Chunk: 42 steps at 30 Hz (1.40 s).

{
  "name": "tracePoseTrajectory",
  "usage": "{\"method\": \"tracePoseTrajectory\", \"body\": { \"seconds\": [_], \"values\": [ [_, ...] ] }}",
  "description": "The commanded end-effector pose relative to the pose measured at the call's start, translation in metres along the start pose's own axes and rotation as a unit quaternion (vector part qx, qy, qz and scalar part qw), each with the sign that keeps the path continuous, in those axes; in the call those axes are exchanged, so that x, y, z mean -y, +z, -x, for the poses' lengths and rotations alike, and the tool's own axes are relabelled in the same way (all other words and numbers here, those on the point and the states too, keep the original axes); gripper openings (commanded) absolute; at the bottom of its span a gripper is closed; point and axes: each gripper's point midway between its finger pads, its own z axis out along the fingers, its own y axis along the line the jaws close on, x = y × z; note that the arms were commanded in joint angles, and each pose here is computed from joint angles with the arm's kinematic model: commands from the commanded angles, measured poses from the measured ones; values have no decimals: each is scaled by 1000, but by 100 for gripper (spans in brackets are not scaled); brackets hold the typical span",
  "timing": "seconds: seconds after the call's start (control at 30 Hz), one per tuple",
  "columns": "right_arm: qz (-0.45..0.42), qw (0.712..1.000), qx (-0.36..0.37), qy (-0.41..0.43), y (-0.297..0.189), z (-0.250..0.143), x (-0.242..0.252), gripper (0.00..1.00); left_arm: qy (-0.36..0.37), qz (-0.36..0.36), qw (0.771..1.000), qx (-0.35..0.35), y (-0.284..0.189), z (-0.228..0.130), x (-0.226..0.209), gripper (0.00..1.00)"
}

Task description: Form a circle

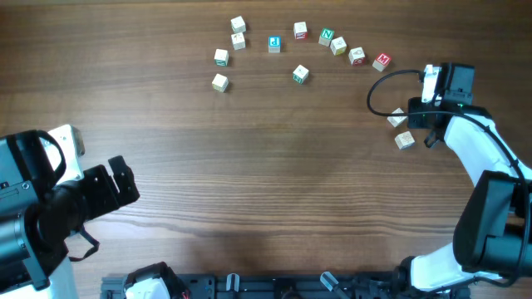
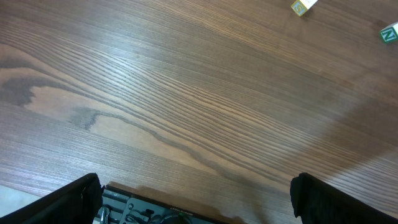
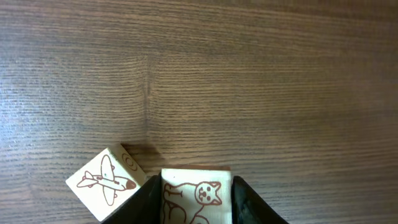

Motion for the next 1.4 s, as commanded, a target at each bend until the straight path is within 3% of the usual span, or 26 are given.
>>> {"method": "tracePoseTrajectory", "body": {
  "seconds": [0.0,0.2,0.23,0.27,0.37,0.53,0.7,0.8,0.87,0.93,1.07,1.23,1.37],
  "values": [
    [-1,999,-33,-21,18,-19,-1,35,-8,6,1000,3,0,-1,-3,100],
    [13,996,-85,-17,40,-48,-5,33,-8,6,1000,3,0,-1,-3,100],
    [12,996,-86,-15,40,-49,-4,40,-8,6,1000,3,0,-1,-3,100],
    [10,996,-85,-14,40,-49,-2,56,-8,6,1000,3,0,-1,-3,100],
    [2,996,-86,-5,40,-49,2,75,-8,6,1000,3,0,-1,-3,100],
    [-8,999,-45,22,20,-17,11,79,-8,6,1000,3,0,-1,-3,100],
    [-19,999,5,35,-29,12,22,87,-8,6,1000,3,0,-1,-3,100],
    [-21,995,35,95,-70,20,27,88,-8,6,1000,3,0,-1,-3,100],
    [-14,988,55,143,-95,23,28,94,-8,6,1000,3,0,-1,-3,100],
    [35,974,84,209,-129,28,15,100,-8,6,1000,3,0,-1,-3,100],
    [207,923,123,301,-192,44,-31,100,-8,6,1000,3,0,-1,-3,100],
    [336,887,131,290,-241,47,-68,100,-8,6,1000,3,0,-1,-3,100],
    [372,878,96,286,-246,35,-82,100,-8,6,1000,3,0,-1,-3,100]
  ]
}}
